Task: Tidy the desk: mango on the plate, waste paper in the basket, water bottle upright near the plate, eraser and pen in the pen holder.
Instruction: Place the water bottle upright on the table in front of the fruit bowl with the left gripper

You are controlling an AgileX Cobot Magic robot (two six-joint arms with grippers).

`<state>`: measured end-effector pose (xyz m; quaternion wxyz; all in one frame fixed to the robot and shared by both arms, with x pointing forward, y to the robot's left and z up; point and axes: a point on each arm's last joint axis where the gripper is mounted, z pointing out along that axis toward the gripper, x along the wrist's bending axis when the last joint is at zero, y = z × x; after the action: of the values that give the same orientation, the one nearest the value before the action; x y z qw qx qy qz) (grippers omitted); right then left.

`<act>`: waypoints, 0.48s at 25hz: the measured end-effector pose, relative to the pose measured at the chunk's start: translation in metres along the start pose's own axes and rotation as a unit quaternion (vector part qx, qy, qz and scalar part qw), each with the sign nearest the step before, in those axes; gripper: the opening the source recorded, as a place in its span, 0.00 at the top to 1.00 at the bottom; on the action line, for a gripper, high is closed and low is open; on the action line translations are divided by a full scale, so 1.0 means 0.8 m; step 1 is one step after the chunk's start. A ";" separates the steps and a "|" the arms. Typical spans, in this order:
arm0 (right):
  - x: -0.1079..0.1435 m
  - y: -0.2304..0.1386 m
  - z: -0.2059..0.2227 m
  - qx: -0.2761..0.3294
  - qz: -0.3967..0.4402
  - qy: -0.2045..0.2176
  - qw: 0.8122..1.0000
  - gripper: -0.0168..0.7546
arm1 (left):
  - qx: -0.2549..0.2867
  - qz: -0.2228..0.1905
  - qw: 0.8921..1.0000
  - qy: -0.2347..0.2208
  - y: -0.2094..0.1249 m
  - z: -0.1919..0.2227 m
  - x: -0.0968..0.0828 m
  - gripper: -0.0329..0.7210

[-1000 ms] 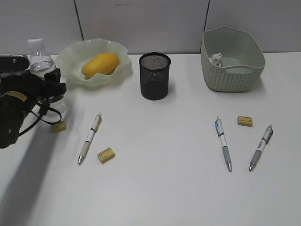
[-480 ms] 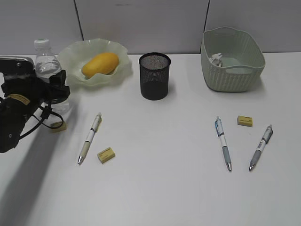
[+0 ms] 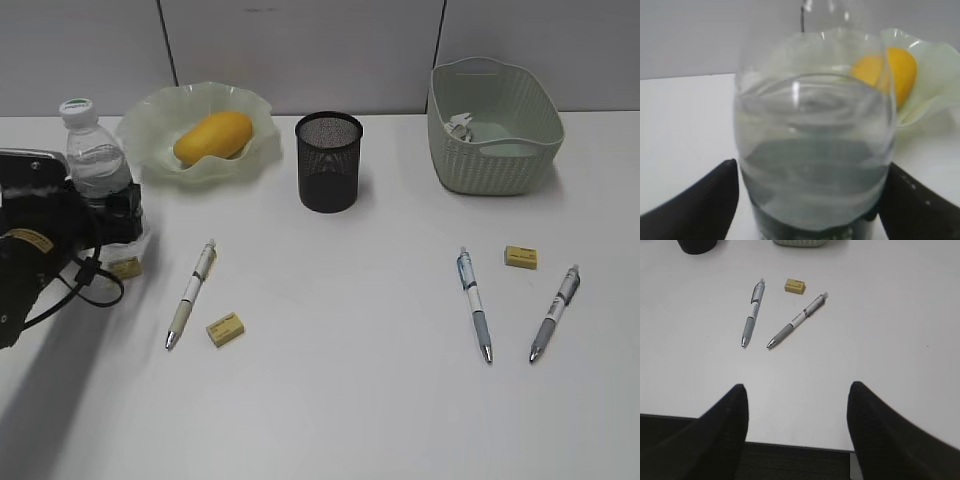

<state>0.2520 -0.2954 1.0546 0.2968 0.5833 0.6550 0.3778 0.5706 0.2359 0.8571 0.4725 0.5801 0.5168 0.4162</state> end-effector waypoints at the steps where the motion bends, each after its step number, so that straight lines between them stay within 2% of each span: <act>1: 0.000 0.000 0.000 0.000 0.000 0.000 1.000 0.34 | 0.002 0.000 1.000 0.000 0.000 -0.004 0.000 0.09; 8: 0.000 0.000 0.000 0.000 0.000 0.000 1.000 0.34 | 0.017 0.003 1.000 -0.003 0.007 -0.039 0.003 0.08; 12: 0.000 0.000 0.000 0.000 0.000 0.000 1.000 0.34 | 0.044 0.006 0.999 -0.016 0.016 -0.060 0.002 0.08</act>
<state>0.2520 -0.2954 1.0546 0.2968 0.5833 0.6550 0.3778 0.5270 0.2426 0.8799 0.4522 0.6100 0.5232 0.3870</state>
